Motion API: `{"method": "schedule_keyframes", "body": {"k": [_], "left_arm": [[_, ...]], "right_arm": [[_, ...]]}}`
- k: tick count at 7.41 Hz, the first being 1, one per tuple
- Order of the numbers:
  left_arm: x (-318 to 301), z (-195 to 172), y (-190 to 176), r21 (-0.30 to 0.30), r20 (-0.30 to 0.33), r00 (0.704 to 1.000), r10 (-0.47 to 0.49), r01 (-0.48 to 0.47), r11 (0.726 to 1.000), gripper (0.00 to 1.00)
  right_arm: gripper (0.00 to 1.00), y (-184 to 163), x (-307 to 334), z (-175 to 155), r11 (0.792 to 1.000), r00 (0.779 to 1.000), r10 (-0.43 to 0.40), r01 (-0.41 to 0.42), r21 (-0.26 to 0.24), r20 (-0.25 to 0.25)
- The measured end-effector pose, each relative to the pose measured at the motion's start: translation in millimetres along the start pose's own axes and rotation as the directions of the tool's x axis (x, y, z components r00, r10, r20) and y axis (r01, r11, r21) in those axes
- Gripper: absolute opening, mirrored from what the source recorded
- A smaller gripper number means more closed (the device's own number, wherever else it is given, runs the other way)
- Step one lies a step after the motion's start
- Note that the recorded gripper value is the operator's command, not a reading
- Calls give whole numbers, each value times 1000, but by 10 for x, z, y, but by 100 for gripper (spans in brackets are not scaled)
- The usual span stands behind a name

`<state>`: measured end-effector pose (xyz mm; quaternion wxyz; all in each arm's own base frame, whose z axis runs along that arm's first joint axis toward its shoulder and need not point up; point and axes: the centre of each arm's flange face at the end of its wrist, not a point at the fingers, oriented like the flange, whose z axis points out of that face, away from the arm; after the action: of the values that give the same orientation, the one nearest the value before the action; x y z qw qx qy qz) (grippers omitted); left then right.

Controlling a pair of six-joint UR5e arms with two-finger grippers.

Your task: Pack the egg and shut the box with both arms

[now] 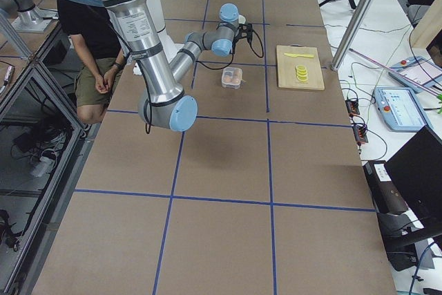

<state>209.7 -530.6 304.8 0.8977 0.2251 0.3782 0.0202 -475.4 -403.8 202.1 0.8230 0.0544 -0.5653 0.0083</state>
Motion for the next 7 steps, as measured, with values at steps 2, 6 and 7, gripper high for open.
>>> {"method": "schedule_keyframes", "body": {"k": [2, 6, 7], "left_arm": [[-800, 157, 263, -25, -26, 998, 50, -51, 998, 100], [-2177, 266, 279, -89, 48, 992, 115, -110, 990, 100], [-2442, 223, 279, -101, 39, 991, 127, -122, 987, 100]], "right_arm": [[100, -170, 9, -257, 998, 998, 44, -42, 55, -38], [100, -1031, 889, -1245, 997, 933, -53, 69, 31, -356], [100, -1222, 1457, -1513, 992, 899, -128, 123, -39, -418]]}}
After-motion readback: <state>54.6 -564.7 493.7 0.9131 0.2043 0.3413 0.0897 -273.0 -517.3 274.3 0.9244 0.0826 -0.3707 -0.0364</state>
